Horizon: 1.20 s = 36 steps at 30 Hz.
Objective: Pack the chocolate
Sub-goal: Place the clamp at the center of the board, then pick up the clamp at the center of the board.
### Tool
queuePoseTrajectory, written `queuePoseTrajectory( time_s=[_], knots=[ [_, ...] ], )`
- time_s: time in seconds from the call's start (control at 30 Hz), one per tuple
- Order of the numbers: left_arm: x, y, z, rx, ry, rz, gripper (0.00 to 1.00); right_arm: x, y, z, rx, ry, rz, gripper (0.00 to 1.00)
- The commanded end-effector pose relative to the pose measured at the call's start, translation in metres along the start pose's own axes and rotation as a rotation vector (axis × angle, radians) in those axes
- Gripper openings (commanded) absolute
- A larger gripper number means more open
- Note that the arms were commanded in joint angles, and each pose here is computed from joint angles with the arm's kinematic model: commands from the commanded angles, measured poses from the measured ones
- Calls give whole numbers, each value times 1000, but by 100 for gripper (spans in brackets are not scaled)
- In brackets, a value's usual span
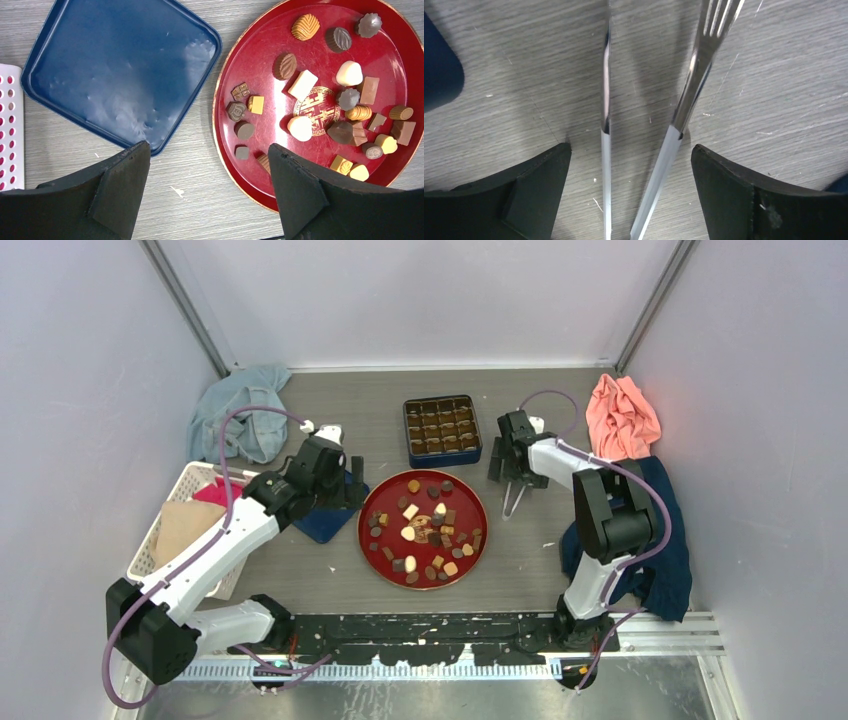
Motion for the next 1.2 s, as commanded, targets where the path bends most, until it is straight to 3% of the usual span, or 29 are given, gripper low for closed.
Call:
queuePoseTrajectory(
  time_s=[0.0, 0.37, 0.8, 1.17],
  knots=[
    [-1, 12, -9, -59, -11, -28, 88, 5, 17, -5, -113, 27, 83, 99],
    [-4, 10, -3, -38, -24, -27, 88, -8, 11, -26, -218, -25, 261, 100],
    [-4, 10, -2, -37, -24, -23, 88, 9, -5, -4, -165, -48, 210, 99],
    [-5, 13, -2, -37, -23, -22, 88, 14, -5, 15, -174, -45, 238, 83]
  ],
)
Point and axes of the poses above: each gripper's point midway between its finger pads, its own z axis out along the fingers, its own x axis along the line the jaws close on, y = z × x, the point moved 10 cm from there along -z, back along the fingers
